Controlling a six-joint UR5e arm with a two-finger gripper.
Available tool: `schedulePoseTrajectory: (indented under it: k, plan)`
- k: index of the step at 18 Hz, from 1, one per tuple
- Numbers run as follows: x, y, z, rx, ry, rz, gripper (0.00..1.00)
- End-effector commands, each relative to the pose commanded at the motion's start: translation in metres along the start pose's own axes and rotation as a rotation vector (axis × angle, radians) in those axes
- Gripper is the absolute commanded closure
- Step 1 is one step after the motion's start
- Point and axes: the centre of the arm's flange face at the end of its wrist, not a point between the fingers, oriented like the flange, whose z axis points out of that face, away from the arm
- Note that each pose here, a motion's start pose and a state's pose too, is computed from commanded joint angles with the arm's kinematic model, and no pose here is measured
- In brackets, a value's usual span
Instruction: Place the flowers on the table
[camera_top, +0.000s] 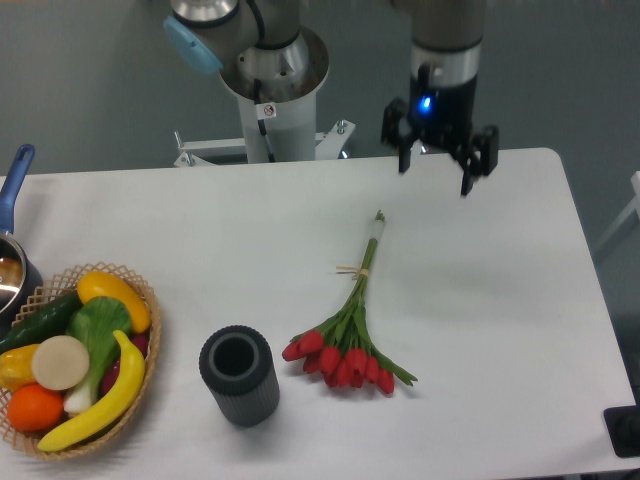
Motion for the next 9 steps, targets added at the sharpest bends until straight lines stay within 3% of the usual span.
schedulePoseTrajectory:
  k: [9]
  plan:
    - [0.01, 0.021, -0.011, 0.003, -0.011, 0.024, 0.0]
